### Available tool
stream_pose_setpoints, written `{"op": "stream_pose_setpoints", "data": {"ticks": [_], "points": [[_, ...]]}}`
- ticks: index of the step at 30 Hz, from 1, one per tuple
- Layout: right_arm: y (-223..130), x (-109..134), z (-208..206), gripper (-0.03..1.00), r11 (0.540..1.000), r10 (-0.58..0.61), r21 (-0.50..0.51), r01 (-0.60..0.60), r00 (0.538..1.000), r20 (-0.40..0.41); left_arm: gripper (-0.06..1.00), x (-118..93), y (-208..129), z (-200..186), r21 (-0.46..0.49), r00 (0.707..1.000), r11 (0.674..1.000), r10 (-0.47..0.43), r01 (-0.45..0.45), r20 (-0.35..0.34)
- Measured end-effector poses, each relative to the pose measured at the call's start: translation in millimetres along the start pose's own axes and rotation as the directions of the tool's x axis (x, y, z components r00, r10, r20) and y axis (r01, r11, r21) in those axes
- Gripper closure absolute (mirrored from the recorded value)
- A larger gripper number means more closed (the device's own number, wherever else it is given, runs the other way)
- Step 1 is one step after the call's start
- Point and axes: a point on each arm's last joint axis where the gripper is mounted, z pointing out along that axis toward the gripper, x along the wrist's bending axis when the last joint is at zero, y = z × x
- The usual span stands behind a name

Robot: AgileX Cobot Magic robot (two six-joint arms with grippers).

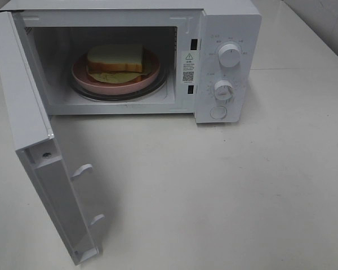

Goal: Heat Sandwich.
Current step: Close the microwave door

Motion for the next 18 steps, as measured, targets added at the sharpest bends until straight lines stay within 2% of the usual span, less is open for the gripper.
{"op": "stream_pose_setpoints", "data": {"ticks": [18], "points": [[0.0, 0.2, 0.0, 0.21, 1.000, 0.001, 0.000, -0.001, 1.000, -0.003, -0.03, 0.0, 0.0, 0.0, 0.000, 1.000, 1.000, 0.000, 0.000, 0.000]]}}
